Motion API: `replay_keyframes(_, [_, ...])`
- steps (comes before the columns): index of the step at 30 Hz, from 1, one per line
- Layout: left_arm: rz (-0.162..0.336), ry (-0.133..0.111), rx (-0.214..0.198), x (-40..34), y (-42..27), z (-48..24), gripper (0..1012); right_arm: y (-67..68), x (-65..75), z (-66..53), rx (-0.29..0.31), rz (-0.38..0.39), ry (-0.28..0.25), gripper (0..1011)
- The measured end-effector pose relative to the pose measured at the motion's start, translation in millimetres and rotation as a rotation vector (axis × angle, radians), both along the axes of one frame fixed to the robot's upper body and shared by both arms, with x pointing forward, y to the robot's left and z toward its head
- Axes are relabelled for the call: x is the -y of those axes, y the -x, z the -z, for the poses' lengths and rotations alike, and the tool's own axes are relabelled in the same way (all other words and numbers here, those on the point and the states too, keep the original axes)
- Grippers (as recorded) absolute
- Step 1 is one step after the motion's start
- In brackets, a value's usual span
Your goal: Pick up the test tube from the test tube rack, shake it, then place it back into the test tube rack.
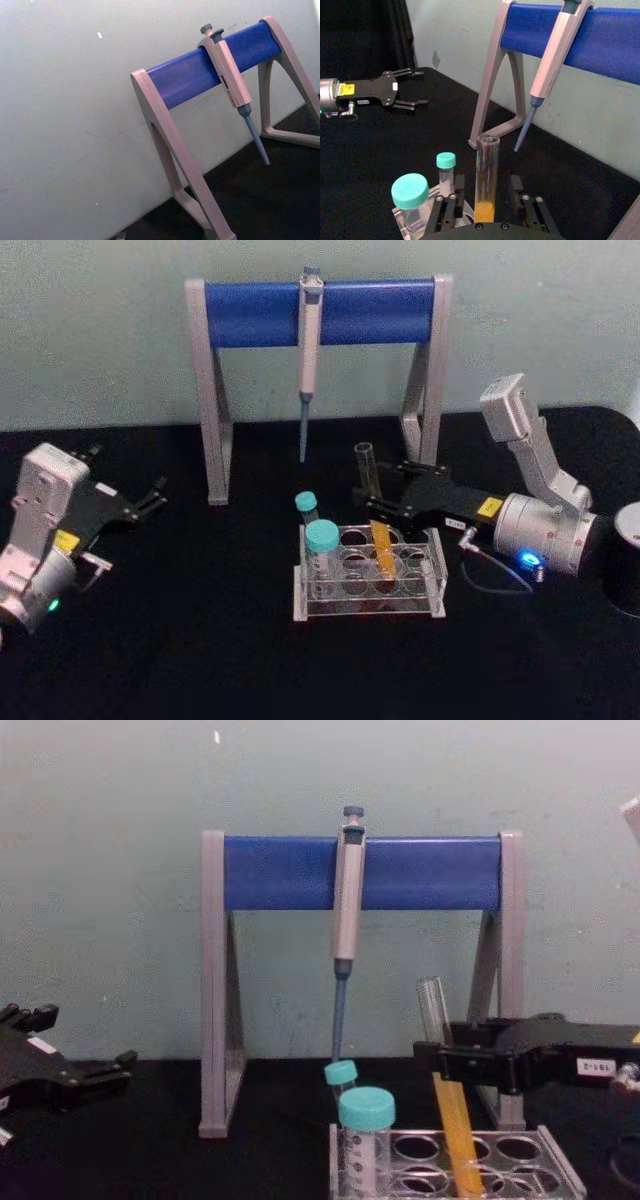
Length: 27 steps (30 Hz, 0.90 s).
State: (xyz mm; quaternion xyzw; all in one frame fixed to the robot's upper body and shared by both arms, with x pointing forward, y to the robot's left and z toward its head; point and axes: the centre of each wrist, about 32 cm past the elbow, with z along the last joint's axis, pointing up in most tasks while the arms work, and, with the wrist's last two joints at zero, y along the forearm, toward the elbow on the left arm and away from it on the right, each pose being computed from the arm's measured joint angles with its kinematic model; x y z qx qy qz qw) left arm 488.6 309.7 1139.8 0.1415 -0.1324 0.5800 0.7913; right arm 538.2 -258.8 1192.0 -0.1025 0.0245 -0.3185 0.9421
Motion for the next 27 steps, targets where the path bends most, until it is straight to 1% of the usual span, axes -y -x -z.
replay_keyframes(1, [0.0,0.0,0.0,0.0,0.0,0.0,1001,0.0,0.0,0.0,0.0,0.0,0.0,572])
replay_keyframes(2, [0.0,0.0,0.0,0.0,0.0,0.0,1001,0.0,0.0,0.1,0.0,0.0,0.0,509])
replay_keyframes(3, [0.0,0.0,0.0,0.0,0.0,0.0,1001,0.1,0.0,0.1,0.0,0.0,0.0,498])
replay_keyframes(5, [0.0,0.0,0.0,0.0,0.0,0.0,1001,0.1,0.0,0.1,0.0,0.0,0.0,425])
replay_keyframes(6, [0.0,0.0,0.0,0.0,0.0,0.0,1002,0.1,0.0,0.1,0.0,0.0,0.0,412])
replay_keyframes(8, [0.0,0.0,0.0,0.0,0.0,0.0,1001,0.1,0.0,0.2,0.0,0.0,0.0,322])
replay_keyframes(12, [0.0,0.0,0.0,0.0,0.0,0.0,1001,0.1,0.0,0.1,0.001,0.0,0.0,225])
replay_keyframes(27, [0.0,0.0,0.0,0.0,0.0,0.0,1002,0.1,0.0,0.2,0.001,0.0,0.0,221])
